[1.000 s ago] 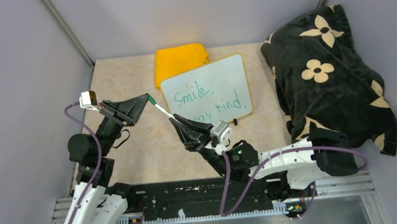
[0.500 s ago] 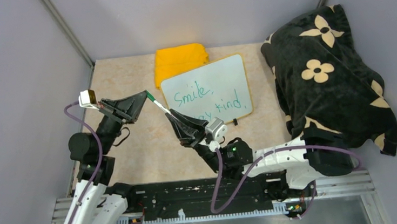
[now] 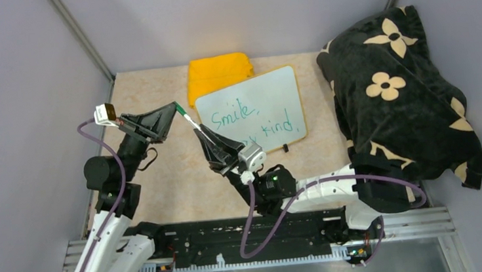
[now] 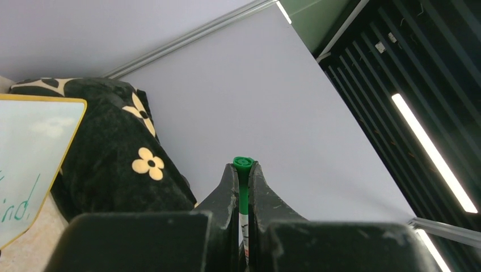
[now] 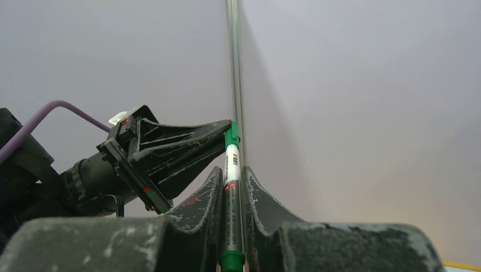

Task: Write a sentence on the whiteboard
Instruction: Close the whiteboard marker at the center of the board.

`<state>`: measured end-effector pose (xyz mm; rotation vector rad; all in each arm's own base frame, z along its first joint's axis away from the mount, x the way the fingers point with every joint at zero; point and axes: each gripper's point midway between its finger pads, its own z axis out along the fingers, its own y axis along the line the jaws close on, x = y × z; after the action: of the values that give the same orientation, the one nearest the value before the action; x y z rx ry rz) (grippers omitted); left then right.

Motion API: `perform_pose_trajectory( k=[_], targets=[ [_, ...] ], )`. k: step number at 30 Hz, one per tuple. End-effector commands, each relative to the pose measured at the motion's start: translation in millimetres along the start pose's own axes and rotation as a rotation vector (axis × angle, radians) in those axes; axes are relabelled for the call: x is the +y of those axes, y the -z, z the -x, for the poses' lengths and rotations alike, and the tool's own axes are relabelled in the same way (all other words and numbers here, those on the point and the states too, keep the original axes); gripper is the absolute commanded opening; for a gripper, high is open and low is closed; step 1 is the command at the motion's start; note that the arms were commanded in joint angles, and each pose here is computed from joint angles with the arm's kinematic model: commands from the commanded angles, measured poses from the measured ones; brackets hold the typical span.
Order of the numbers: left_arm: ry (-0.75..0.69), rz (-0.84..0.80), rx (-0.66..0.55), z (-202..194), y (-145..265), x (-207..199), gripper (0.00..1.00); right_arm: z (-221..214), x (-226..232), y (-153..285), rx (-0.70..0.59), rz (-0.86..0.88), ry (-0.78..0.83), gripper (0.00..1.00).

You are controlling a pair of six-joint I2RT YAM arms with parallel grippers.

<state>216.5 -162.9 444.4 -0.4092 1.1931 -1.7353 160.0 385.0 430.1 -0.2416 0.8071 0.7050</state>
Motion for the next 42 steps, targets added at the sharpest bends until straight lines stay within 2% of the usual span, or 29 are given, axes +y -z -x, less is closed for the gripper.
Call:
perform_pose_trajectory(
  k=[1,24,39,42],
  targets=[
    [-0.003,-0.038,0.084,-13.9,0.5,-12.0,0.0,45.6,-6.0,-21.9,-0.17,-0.038,-0.055,0.0],
    [-0.065,-0.039,0.211,-36.3,7.0,-10.9,0.0,33.5,-8.0,-40.9,-0.162,-0.061,-0.071,0.0],
    [-0.018,-0.002,0.297,-63.7,16.1,11.6,0.0,18.4,-1.7,-65.5,-0.159,-0.053,-0.07,0.0],
    [-0.02,0.012,0.278,-62.3,17.8,14.1,0.0,19.0,-1.5,-65.6,-0.165,-0.051,-0.065,0.0]
  ],
)
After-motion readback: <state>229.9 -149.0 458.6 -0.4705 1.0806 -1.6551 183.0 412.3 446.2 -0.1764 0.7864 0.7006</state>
